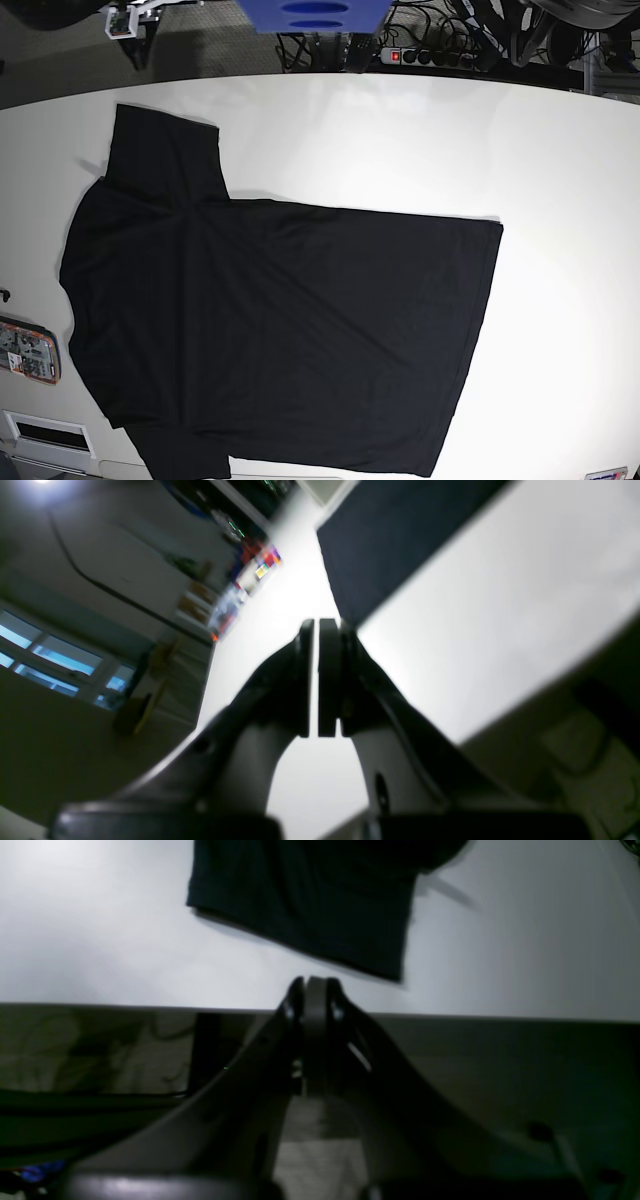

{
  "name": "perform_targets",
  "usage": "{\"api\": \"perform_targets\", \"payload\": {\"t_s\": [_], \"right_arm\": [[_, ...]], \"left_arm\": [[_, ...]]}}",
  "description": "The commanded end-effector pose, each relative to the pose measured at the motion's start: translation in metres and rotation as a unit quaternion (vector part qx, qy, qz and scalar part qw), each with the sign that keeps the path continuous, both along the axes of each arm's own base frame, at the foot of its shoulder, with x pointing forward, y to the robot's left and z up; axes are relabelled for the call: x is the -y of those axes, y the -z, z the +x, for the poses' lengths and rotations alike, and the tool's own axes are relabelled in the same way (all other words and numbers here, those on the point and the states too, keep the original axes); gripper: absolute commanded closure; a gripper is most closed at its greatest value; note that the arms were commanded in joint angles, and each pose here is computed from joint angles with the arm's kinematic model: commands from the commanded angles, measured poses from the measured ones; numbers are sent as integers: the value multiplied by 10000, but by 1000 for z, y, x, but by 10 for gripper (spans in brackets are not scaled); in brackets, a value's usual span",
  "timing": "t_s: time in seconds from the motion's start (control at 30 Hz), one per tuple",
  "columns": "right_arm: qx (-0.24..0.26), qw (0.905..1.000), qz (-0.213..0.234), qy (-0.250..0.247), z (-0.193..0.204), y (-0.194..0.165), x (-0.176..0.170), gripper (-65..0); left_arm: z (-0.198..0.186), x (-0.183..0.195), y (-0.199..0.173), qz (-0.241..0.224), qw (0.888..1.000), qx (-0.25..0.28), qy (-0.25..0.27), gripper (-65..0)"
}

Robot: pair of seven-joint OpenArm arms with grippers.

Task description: Fold the T-shirt properly

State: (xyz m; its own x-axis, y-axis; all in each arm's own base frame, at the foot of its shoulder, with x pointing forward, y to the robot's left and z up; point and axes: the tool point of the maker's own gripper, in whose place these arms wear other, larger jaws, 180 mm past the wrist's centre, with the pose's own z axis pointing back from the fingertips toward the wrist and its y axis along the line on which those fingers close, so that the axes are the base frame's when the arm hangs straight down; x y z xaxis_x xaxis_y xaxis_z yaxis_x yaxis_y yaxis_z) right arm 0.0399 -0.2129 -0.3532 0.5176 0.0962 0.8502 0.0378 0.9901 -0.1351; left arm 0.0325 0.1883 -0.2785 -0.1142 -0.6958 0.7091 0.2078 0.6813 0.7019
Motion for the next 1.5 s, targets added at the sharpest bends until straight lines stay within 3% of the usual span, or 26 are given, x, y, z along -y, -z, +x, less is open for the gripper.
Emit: {"api": "perform_targets", "payload": {"t_s": [0.0,0.3,0.47,0.57,0.73,0.93,1.03,1.2,1.3,1.37,1.47], "right_arm": [[317,9995,-64,-23,11,-13,2,0],[1214,9925,-113,-118,76,-37,1,0],[1016,9922,-479,-545,101,-38,17,0],[1002,9888,-684,-871,115,-43,23,0],[844,9850,-718,-1321,123,-43,19,0],[623,9827,-582,-1642,132,-38,9,-10],[502,9822,-567,-1720,129,-36,10,-54],[497,9800,-660,-1809,131,-36,10,-92],[263,9691,-1263,-2105,127,-28,11,-97],[38,9519,-1914,-2391,124,-20,13,-97],[-30,9360,-2486,-2493,129,-10,1,-93]], "left_arm": [[-1,4,-10,-37,9999,150,-10,0],[50,18,-45,-457,9843,1382,-1001,-1],[80,1,-54,-707,9681,1480,-1894,-3],[96,-5,-53,-816,9619,1574,-2081,-9],[110,-14,-51,-854,9578,1560,-2259,-114],[136,-29,-53,-518,9691,1496,-1894,-197],[146,-32,-46,66,9798,1193,-1606,-210],[160,-32,-43,762,9807,1104,-1419,-210],[165,-30,-48,955,9783,1236,-1359,-210],[169,-28,-50,981,9777,1304,-1325,-210],[176,-23,-46,956,9819,1169,-1148,-210]]}}
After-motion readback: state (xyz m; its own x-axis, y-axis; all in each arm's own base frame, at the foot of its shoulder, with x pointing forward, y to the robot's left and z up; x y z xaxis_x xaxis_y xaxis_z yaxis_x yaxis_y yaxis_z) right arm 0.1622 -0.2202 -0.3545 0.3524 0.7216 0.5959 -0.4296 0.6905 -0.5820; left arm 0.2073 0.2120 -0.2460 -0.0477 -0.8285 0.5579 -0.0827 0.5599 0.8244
